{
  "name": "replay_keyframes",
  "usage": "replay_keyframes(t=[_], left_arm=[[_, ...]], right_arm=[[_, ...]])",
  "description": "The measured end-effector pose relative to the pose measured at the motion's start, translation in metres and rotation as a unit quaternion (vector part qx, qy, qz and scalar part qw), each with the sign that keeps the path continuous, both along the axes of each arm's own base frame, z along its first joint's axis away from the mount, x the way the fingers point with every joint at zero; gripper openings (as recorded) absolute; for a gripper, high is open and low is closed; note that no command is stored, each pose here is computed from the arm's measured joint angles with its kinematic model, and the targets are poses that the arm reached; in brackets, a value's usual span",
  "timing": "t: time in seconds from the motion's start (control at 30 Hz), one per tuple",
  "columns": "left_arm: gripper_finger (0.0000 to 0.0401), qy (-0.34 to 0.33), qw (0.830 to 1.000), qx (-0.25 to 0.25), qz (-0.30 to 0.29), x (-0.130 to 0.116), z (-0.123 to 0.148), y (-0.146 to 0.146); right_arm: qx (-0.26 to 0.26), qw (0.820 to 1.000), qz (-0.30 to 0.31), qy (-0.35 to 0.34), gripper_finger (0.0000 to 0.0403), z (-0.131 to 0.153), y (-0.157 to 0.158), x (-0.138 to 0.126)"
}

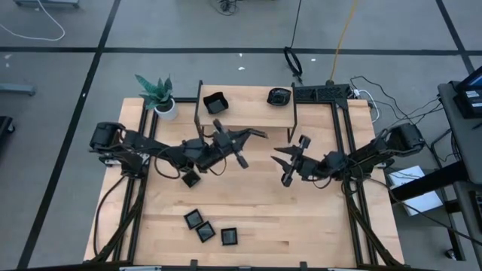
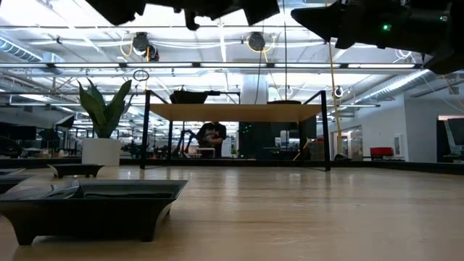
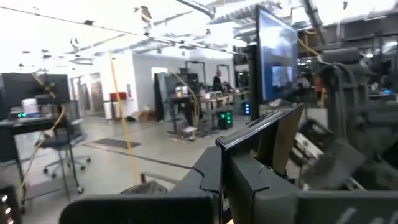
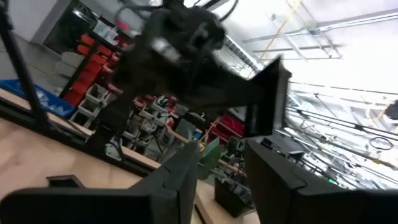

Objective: Pick & Place Mini shaped plates
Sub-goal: Put the black square plate on the shelf

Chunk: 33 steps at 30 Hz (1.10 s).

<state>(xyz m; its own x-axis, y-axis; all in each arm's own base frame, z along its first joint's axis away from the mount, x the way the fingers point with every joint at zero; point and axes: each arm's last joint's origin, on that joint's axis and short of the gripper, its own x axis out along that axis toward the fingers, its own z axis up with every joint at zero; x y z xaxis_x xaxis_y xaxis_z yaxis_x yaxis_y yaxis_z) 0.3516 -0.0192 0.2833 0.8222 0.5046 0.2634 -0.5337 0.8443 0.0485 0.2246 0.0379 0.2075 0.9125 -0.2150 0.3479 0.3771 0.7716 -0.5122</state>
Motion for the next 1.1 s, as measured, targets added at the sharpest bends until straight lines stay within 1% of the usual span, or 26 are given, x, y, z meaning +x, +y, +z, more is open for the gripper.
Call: replay_keyframes(t=[0.1, 0.17, 0.23, 0.33, 0.43, 0.5, 0.57, 0.63, 0.7, 0.8, 0.9, 1.0, 1.1], left_arm=[[0.0010, 0.006, 0.999, -0.038, 0.022, -0.006, 0.007, 0.012], [0.0006, 0.019, 0.997, -0.067, 0.029, -0.010, 0.009, 0.024], [0.0005, 0.025, 0.995, -0.097, 0.020, -0.013, 0.009, 0.039], [0.0009, 0.050, 0.988, -0.144, 0.006, -0.016, 0.002, 0.063], [0.0005, 0.072, 0.976, -0.205, -0.011, -0.019, -0.009, 0.088], [0.0005, 0.076, 0.966, -0.245, -0.024, -0.020, -0.016, 0.102], [0.0008, 0.084, 0.958, -0.272, -0.027, -0.021, -0.022, 0.112], [0.0007, 0.086, 0.957, -0.276, -0.016, -0.022, -0.026, 0.121], [0.0005, 0.080, 0.957, -0.279, -0.005, -0.024, -0.026, 0.130], [0.0008, 0.071, 0.950, -0.304, -0.023, -0.028, -0.027, 0.143], [0.0010, 0.082, 0.943, -0.320, -0.033, -0.026, -0.035, 0.146], [0.0005, 0.087, 0.942, -0.322, -0.026, -0.023, -0.041, 0.147], [0.0012, 0.096, 0.940, -0.326, -0.014, -0.021, -0.048, 0.149]], right_arm=[[-0.001, 1.000, 0.005, 0.007, 0.0128, -0.001, 0.002, 0.000], [0.010, 1.000, 0.010, 0.013, 0.0130, -0.002, 0.002, 0.000], [0.030, 0.999, 0.019, 0.028, 0.0132, -0.003, 0.002, 0.000], [0.046, 0.996, 0.023, 0.074, 0.0132, 0.000, 0.000, 0.001], [0.066, 0.987, 0.039, 0.143, 0.0132, 0.004, -0.004, 0.000], [0.087, 0.976, 0.067, 0.187, 0.0132, 0.007, -0.007, -0.003], [0.106, 0.966, 0.098, 0.214, 0.0132, 0.009, -0.010, -0.008], [0.120, 0.961, 0.113, 0.221, 0.0132, 0.010, -0.014, -0.013], [0.125, 0.961, 0.109, 0.220, 0.0132, 0.008, -0.016, -0.019], [0.126, 0.962, 0.104, 0.220, 0.0132, 0.002, -0.019, -0.026], [0.128, 0.964, 0.106, 0.207, 0.0132, 0.001, -0.020, -0.030], [0.124, 0.968, 0.109, 0.188, 0.0132, 0.003, -0.020, -0.031], [0.122, 0.969, 0.109, 0.188, 0.0132, 0.002, -0.020, -0.031]])
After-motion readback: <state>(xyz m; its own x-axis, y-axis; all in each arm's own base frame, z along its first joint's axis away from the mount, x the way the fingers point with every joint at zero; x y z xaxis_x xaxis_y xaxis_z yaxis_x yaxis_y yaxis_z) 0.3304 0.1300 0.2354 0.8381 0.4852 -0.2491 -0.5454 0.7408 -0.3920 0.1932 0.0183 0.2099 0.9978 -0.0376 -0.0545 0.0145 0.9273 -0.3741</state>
